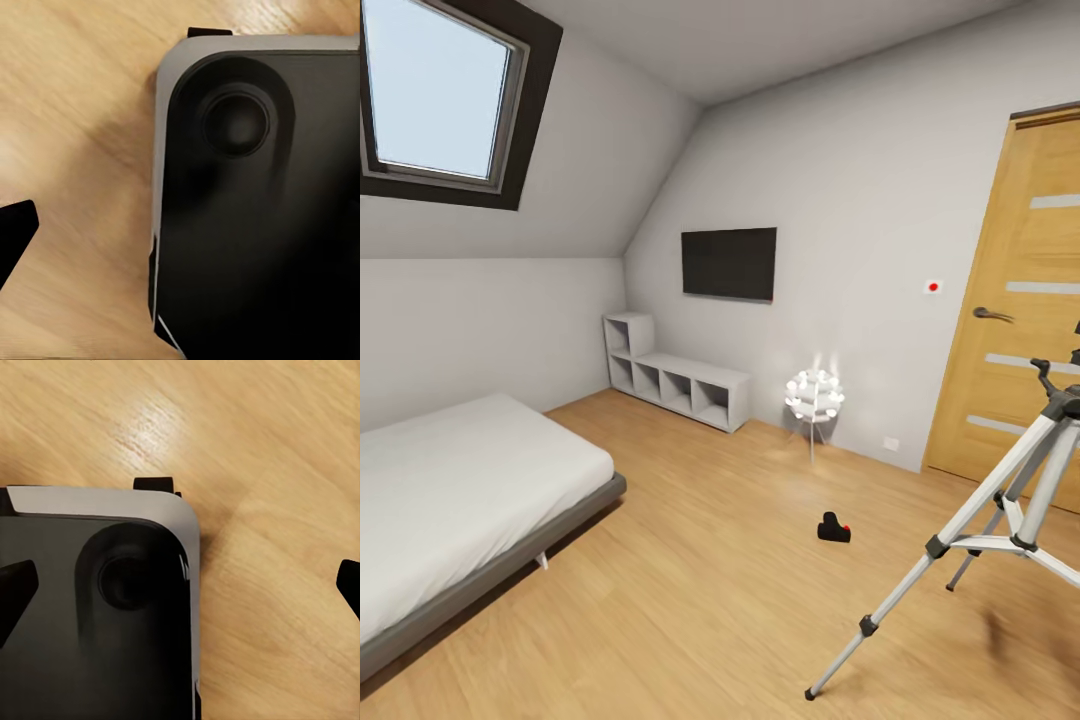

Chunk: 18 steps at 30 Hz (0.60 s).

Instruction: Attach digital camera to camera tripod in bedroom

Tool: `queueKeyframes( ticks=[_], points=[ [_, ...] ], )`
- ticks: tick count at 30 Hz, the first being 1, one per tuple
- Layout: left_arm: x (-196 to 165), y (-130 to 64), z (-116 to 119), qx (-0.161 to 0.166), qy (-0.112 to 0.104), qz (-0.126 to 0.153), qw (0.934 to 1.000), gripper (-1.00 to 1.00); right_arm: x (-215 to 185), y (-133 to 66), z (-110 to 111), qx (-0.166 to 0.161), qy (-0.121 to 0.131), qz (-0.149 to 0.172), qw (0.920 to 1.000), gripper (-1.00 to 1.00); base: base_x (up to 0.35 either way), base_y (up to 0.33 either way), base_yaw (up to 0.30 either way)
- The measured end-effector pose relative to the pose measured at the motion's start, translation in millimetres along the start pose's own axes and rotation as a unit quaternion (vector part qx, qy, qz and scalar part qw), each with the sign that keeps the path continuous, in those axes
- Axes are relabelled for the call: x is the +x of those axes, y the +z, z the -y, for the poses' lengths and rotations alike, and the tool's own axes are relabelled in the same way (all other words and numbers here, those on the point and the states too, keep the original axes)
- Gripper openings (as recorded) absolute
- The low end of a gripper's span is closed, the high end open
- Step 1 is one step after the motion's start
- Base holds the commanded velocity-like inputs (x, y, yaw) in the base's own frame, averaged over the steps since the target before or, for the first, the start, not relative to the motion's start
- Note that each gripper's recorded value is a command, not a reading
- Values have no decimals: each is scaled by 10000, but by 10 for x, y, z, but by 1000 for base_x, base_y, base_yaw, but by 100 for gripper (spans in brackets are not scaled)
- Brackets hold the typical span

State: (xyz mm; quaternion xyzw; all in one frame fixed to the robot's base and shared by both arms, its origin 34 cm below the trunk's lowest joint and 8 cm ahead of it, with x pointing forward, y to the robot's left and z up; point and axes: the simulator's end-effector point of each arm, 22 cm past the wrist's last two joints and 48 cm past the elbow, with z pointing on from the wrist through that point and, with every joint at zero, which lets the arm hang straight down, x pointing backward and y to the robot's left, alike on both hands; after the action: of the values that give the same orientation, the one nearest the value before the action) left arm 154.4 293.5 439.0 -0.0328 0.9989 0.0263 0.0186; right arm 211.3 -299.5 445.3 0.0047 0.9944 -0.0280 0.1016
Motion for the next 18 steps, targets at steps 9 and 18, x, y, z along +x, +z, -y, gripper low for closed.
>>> queueKeyframes(
  ticks=[9, 18],
  points=[
    [-10, -1, -37, -20, -259, 8, 9997, 100, 0, -1, 0, 2, 1, 1, 10000, 100, 232, 101, 0],
    [-14, -1, -26, -7, -292, 13, 9996, 100, 16, -2, 0, 0, -3, -14, 10000, 100, 309, 156, 0]
  ],
)
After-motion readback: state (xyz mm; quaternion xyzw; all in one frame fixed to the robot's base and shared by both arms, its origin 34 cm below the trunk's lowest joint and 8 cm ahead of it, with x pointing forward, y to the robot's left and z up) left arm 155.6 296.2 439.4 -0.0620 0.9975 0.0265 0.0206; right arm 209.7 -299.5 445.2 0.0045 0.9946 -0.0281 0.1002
